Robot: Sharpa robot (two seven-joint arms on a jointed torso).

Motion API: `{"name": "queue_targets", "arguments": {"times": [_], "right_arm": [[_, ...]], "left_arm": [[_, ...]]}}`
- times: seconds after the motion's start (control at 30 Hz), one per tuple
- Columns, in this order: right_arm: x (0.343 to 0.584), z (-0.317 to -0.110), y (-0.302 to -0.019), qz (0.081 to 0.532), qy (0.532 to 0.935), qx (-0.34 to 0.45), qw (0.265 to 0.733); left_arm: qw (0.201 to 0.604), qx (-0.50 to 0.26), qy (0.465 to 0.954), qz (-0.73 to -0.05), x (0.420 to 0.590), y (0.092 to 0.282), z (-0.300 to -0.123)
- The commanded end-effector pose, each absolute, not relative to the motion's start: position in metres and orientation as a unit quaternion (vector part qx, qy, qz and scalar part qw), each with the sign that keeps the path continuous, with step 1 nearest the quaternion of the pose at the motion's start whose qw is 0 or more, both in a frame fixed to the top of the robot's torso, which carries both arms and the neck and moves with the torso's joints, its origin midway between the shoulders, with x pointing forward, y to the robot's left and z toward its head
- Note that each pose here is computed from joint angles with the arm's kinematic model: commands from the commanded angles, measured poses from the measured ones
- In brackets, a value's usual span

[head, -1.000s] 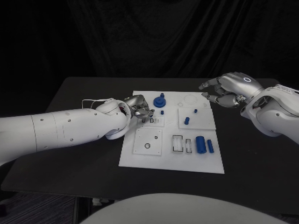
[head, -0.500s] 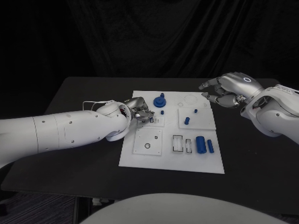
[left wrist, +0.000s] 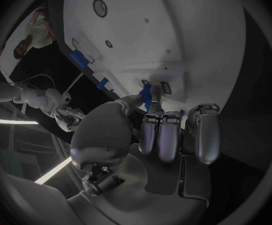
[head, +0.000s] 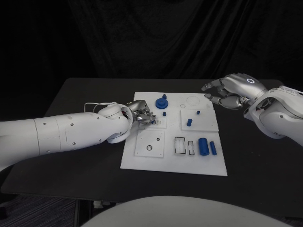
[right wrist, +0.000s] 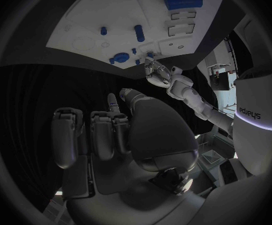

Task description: Assemble the parts on the task board

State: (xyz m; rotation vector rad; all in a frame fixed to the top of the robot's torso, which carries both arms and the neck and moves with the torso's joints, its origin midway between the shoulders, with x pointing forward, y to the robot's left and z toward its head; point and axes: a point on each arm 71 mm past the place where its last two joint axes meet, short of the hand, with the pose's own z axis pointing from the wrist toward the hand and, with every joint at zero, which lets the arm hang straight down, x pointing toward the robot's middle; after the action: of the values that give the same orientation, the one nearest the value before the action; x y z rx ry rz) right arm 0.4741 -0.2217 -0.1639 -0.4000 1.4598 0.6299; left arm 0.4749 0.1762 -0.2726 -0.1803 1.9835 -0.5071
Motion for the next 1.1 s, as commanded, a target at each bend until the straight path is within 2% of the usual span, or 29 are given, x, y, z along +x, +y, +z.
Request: {"name": "queue_targets", "arguments": {"times": [0.03, 1.1], "right_arm": [[0.4742, -0.164, -0.2229, 0.274, 0.652, -0.173, 0.686], [0.4749, -0.1643, -0.2231, 0.273, 0.652, -0.173, 0.686]], "left_arm": [[0.506, -0.066, 0.834, -0.21, 0.4733, 0.1744, -0.276], [0.499, -0.061, 0.839, -0.21, 0.4728, 0.1734, -0.2799]]}}
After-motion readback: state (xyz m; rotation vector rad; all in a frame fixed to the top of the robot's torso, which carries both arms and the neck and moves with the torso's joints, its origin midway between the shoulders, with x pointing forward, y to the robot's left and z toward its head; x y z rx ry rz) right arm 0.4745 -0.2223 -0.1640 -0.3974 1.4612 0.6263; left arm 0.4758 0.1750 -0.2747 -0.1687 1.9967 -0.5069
